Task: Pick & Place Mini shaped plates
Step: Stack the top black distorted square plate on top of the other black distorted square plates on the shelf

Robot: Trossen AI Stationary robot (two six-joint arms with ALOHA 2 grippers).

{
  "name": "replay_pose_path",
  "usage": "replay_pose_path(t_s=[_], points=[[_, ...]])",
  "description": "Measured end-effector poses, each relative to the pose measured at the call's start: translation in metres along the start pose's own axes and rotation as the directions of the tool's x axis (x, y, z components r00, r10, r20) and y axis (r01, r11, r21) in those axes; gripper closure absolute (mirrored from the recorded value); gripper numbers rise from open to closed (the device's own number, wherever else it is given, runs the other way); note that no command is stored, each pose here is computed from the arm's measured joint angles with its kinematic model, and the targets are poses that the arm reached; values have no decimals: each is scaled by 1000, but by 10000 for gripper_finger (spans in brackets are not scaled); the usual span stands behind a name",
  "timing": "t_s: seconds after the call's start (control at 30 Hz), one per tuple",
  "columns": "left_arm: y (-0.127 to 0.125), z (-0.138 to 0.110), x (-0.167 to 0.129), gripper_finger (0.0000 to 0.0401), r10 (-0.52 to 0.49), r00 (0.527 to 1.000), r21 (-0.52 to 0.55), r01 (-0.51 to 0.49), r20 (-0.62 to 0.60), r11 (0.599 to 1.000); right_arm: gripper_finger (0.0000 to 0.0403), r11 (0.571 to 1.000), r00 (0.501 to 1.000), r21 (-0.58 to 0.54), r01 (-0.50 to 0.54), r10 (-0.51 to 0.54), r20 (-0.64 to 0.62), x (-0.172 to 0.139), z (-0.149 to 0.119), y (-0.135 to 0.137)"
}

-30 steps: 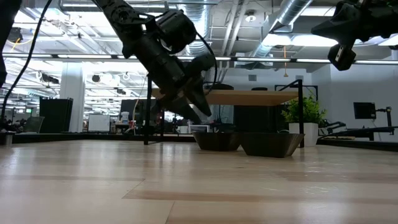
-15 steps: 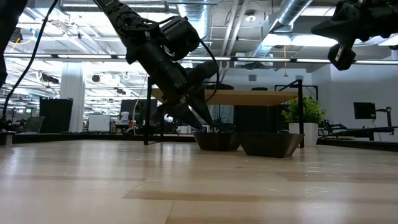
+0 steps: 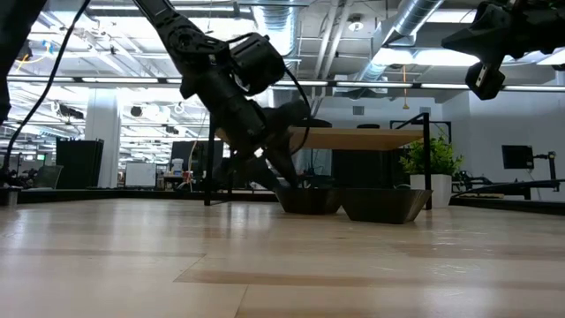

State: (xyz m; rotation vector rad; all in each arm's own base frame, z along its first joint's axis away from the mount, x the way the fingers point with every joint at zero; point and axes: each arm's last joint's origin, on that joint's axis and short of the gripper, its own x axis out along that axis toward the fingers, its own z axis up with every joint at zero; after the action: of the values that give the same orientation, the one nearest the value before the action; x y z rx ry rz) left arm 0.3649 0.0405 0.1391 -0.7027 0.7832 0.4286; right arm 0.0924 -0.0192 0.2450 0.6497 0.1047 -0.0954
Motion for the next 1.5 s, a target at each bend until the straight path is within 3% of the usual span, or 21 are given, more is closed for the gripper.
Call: replay_pose_path(t_s=[0.6, 1.2, 1.5], points=[[3, -3, 3, 264, 42, 999, 12, -42, 2, 999, 401, 1000, 1000, 0, 2, -2, 3, 0, 0, 0], [4, -1, 1, 388, 43, 999, 8, -43, 6, 999, 401, 1000, 1000, 2, 22, -22, 21, 0, 1, 0], [3, -1, 1, 394, 15, 1000, -33, -16, -16, 999, 401, 1000, 1000, 1, 22, -22, 21, 0, 1, 0]])
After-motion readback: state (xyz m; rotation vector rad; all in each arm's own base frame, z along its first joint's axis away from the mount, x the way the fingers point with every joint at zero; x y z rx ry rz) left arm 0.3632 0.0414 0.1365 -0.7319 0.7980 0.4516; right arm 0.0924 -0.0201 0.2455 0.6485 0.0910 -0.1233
